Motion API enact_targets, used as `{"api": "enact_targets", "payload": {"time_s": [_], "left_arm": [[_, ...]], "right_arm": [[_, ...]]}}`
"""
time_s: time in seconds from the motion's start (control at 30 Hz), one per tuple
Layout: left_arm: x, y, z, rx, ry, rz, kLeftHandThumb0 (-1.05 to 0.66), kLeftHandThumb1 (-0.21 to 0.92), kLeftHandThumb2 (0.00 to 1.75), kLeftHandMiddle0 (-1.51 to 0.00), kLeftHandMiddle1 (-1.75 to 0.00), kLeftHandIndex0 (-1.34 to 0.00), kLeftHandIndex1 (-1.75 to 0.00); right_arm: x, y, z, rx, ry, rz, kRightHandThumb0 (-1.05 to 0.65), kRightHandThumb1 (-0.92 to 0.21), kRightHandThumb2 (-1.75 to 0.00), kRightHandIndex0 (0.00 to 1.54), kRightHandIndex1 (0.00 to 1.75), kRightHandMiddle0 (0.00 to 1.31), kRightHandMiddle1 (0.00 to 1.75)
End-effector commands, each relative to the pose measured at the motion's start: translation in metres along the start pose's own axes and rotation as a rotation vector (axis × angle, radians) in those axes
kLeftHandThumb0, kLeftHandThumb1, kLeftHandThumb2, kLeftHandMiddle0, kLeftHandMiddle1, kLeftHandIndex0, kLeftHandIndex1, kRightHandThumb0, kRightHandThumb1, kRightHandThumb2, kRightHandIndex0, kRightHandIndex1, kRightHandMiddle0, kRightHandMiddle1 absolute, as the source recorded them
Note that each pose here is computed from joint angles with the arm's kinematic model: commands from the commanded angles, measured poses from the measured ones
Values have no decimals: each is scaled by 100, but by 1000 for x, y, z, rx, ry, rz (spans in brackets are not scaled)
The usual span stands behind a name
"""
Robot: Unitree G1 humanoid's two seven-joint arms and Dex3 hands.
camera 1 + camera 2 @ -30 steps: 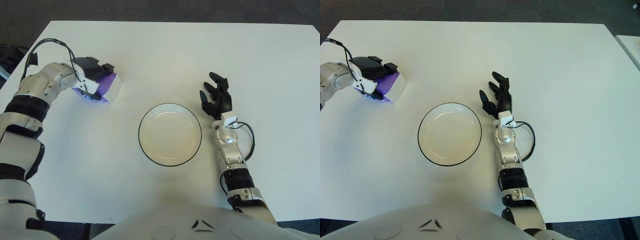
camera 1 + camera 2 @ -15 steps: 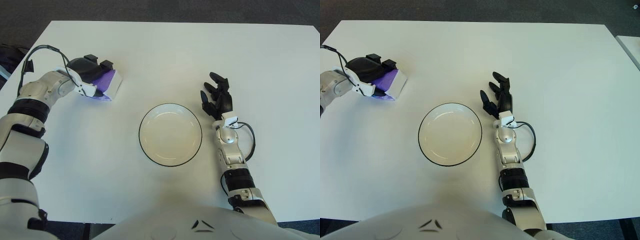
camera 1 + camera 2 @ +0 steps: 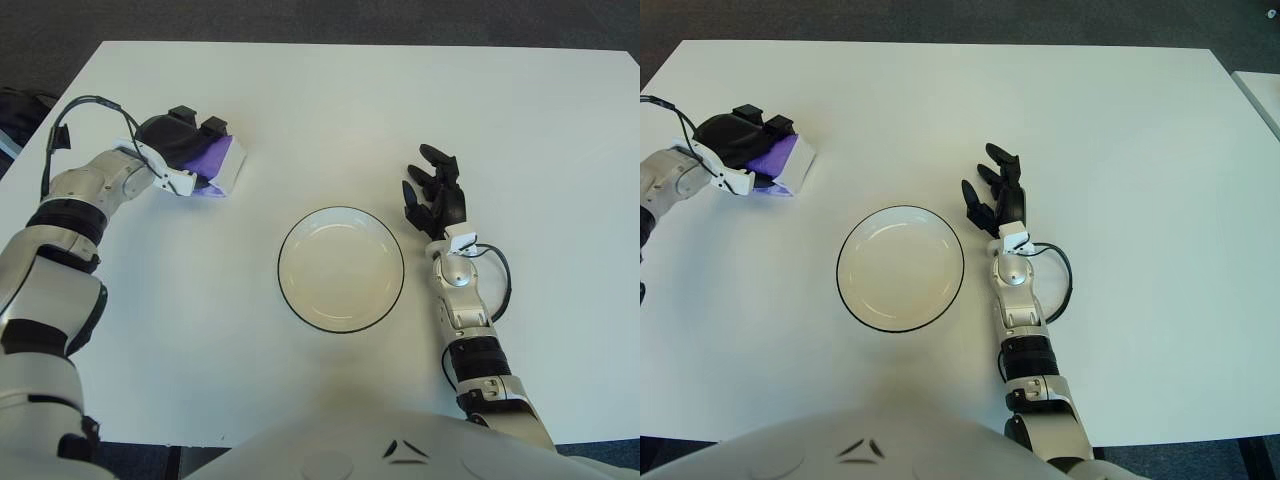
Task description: Put the tissue paper into the plate.
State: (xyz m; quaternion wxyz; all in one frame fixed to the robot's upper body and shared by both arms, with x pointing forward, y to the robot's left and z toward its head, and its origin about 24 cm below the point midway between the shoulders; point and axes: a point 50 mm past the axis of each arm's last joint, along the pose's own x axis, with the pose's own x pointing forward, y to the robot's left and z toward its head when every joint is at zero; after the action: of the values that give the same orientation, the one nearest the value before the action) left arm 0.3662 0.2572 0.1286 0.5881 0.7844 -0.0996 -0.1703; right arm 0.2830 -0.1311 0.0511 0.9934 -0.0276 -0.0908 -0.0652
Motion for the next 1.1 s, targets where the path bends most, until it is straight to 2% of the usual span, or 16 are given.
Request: {"api": "enact_targets", "payload": {"time_s": [0.0,0.27,0.4,0.6,0.73,0.93,1.07], "left_arm": [[-1,-33,17,24,-46,-106,-47,33,129,-103,-175,-59,-175],[-1,-32,16,65,-50,-95,-47,33,130,-107,-175,-60,-175],[1,-24,13,93,-57,-59,-47,32,131,-110,-175,-61,-175],[0,-6,6,136,-65,31,-48,30,133,-112,-175,-62,-175],[-1,21,1,119,-85,137,-48,29,134,-114,-175,-63,-175],[-3,31,1,55,-100,236,-48,29,135,-115,-175,-63,-175],[-5,44,2,35,-121,310,-49,28,136,-116,-175,-64,-175]], "right_arm": [[-24,-12,-39,-29,211,-22,-52,-88,-52,32,51,0,78],[-24,-13,-39,-20,211,-22,-51,-88,-52,32,53,0,77],[-24,-13,-39,-18,210,-21,-50,-87,-52,32,53,0,77],[-24,-13,-39,-16,213,-21,-50,-86,-54,31,55,0,78],[-24,-12,-40,-22,217,-19,-51,-86,-54,30,55,0,79],[-24,-11,-40,-28,217,-18,-51,-86,-54,29,55,0,79],[-24,-11,-40,-25,220,-16,-51,-85,-54,29,55,0,79]]}}
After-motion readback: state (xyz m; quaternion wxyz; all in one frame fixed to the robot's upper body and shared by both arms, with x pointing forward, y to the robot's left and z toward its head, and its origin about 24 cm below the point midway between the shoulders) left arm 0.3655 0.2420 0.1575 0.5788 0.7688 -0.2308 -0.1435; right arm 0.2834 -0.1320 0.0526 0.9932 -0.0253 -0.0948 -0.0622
